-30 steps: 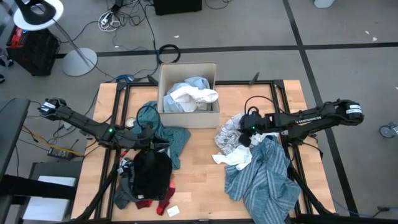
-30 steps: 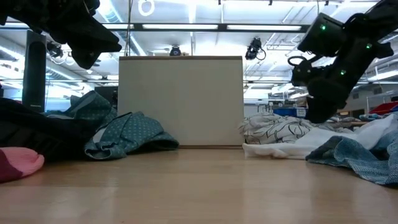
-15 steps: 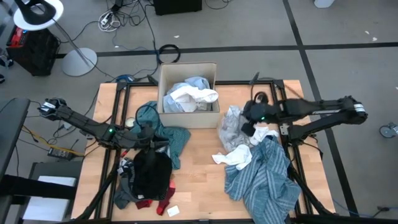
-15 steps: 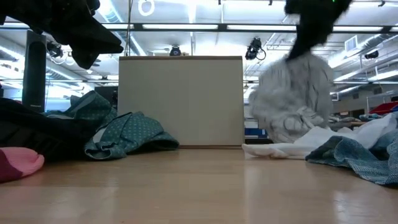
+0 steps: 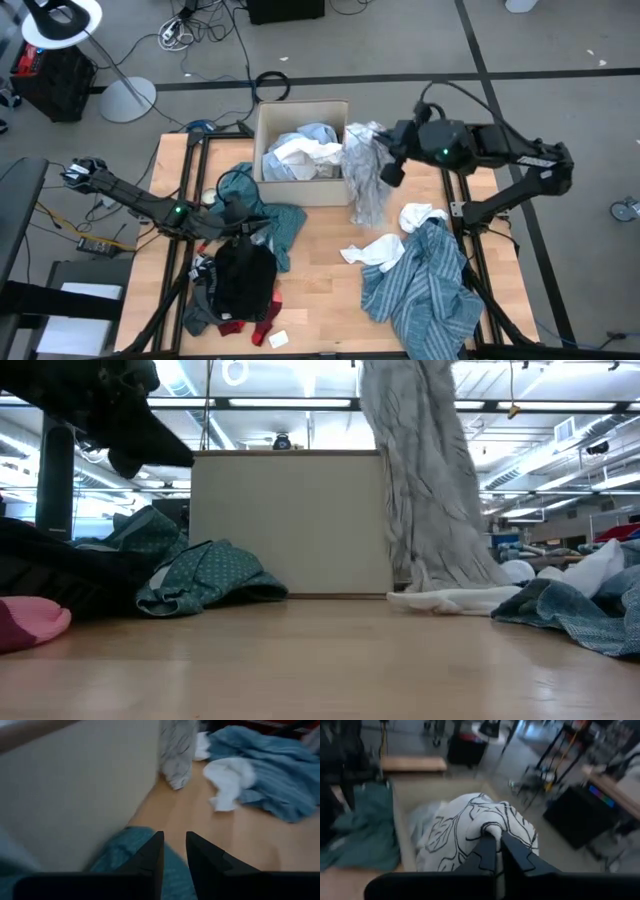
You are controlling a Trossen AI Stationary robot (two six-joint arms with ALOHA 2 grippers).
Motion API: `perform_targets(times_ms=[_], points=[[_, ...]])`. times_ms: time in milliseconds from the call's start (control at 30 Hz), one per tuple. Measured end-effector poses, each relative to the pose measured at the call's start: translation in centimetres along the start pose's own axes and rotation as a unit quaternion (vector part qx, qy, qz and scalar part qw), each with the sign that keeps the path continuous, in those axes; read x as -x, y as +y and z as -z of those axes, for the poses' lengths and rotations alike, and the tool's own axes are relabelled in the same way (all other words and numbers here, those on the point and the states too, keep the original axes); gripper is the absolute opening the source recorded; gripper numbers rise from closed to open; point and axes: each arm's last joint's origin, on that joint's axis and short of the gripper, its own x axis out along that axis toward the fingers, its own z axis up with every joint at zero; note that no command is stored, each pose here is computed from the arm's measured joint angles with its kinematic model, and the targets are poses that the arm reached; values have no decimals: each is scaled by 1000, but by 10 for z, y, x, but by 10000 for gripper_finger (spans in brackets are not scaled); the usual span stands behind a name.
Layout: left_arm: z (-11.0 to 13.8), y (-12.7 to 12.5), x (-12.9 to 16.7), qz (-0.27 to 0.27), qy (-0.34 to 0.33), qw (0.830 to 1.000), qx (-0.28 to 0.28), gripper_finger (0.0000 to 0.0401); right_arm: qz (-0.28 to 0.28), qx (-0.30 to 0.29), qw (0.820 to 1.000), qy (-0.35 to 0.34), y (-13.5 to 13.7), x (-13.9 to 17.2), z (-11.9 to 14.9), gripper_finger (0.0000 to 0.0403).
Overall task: Sort clothes
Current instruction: Put the white shirt into the laundry organizer
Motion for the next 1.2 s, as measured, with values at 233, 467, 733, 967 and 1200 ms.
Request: perform_targets(times_ms=[233, 467, 733, 967, 1200], points=[[6, 10, 1, -103, -7, 995, -1, 85, 22, 19, 996, -87, -5, -20, -56, 5], [10, 24, -2, -163, 13, 986, -16, 85, -2, 28, 987, -161, -9, -44, -90, 5], [12, 39, -7, -172, 70, 983, -5, 76, -11, 15, 955, -296, -21, -69, -123, 5], [9, 48, -11, -184, 83, 979, -15, 65, 5, -4, 900, -437, -52, -89, -139, 5], [6, 51, -14, -178, 82, 980, -15, 65, -12, -17, 923, -384, -74, -115, -125, 5]])
